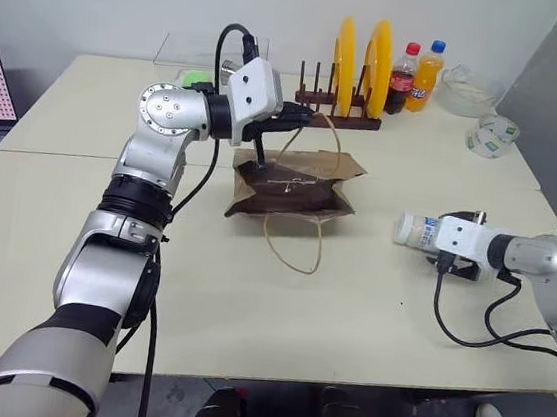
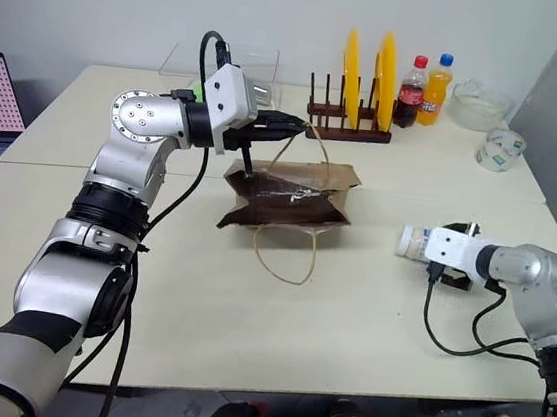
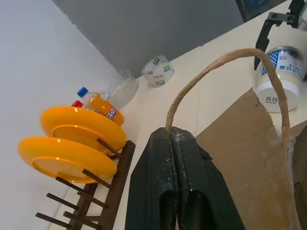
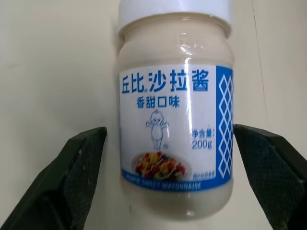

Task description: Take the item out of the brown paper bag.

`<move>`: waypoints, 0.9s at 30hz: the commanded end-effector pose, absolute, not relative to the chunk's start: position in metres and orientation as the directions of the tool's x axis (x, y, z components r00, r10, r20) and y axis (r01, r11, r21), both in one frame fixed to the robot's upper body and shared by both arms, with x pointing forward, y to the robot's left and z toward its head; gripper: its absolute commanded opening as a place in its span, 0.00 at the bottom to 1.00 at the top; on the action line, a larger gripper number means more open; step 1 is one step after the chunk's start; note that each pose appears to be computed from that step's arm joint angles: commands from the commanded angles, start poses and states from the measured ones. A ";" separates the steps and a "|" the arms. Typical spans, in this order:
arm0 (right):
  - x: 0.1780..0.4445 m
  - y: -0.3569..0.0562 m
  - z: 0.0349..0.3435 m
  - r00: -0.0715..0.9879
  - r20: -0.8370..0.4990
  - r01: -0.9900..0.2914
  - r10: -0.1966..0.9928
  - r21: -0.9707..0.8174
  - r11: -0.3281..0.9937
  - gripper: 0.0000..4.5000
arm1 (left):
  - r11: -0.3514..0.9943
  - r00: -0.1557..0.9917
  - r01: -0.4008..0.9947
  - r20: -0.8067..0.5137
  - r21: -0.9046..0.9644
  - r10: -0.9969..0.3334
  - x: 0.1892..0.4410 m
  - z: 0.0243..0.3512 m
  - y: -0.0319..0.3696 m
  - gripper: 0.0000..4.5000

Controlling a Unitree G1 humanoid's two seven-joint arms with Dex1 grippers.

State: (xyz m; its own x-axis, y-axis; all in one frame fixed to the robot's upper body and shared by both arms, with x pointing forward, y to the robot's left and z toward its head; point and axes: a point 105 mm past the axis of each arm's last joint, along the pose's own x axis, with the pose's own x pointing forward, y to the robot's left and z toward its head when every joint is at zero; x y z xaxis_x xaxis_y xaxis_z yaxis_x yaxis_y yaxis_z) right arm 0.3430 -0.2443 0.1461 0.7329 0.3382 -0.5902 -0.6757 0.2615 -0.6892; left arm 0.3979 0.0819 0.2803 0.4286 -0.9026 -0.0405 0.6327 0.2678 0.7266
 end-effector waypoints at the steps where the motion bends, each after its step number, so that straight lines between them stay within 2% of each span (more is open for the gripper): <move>1: 0.324 -0.245 0.189 0.769 -0.498 -0.631 0.401 -0.689 0.357 0.99 | 0.295 0.445 0.595 -0.001 0.748 -0.895 0.400 0.294 0.081 0.00; 3: 0.307 -0.234 0.199 0.764 -0.438 -0.636 0.475 -0.639 0.433 0.99 | 0.309 0.457 0.597 0.003 0.740 -0.889 0.403 0.294 0.081 0.00; 4: 0.295 -0.218 0.207 0.757 -0.362 -0.634 0.543 -0.606 0.480 0.99 | 0.328 0.473 0.599 0.008 0.731 -0.881 0.407 0.295 0.082 0.00; 7: 0.273 -0.186 0.219 0.735 -0.232 -0.640 0.637 -0.548 0.539 0.99 | 0.358 0.502 0.599 0.012 0.716 -0.865 0.414 0.296 0.086 0.00; 9: 0.267 -0.164 0.220 0.735 -0.150 -0.628 0.661 -0.517 0.581 0.99 | 0.371 0.516 0.599 0.012 0.710 -0.856 0.418 0.298 0.087 0.00; 11: 0.264 -0.125 0.220 0.720 -0.009 -0.623 0.694 -0.448 0.641 0.99 | 0.428 0.559 0.583 0.042 0.691 -0.828 0.426 0.306 0.090 0.00; 13: 0.269 -0.099 0.223 0.729 0.102 -0.597 0.677 -0.389 0.702 0.99 | 0.445 0.580 0.590 0.030 0.674 -0.814 0.431 0.308 0.094 0.00; 15: 0.277 -0.088 0.228 0.742 0.156 -0.568 0.652 -0.370 0.735 0.99 | 0.411 0.563 0.602 0.001 0.685 -0.826 0.429 0.306 0.096 0.00; 18: 0.285 -0.076 0.232 0.739 0.195 -0.560 0.645 -0.356 0.748 1.00 | 0.409 0.559 0.607 0.000 0.681 -0.829 0.427 0.311 0.103 0.12; 22: 0.290 -0.072 0.230 0.732 0.197 -0.563 0.652 -0.366 0.741 1.00 | 0.425 0.556 0.609 0.021 0.669 -0.831 0.423 0.323 0.114 0.39; 27: 0.295 -0.076 0.232 0.727 0.211 -0.557 0.653 -0.374 0.741 1.00 | 0.397 0.527 0.615 0.019 0.681 -0.850 0.406 0.326 0.135 0.72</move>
State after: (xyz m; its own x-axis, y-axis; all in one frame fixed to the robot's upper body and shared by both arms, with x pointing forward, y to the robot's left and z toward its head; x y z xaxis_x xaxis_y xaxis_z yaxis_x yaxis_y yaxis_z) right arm 0.2994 -0.0756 0.2171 0.7489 0.6445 0.1544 -0.5715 0.7460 -0.3418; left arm 0.4163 0.1288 0.3096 0.5472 -0.8367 -0.0223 0.6429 0.4031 0.6513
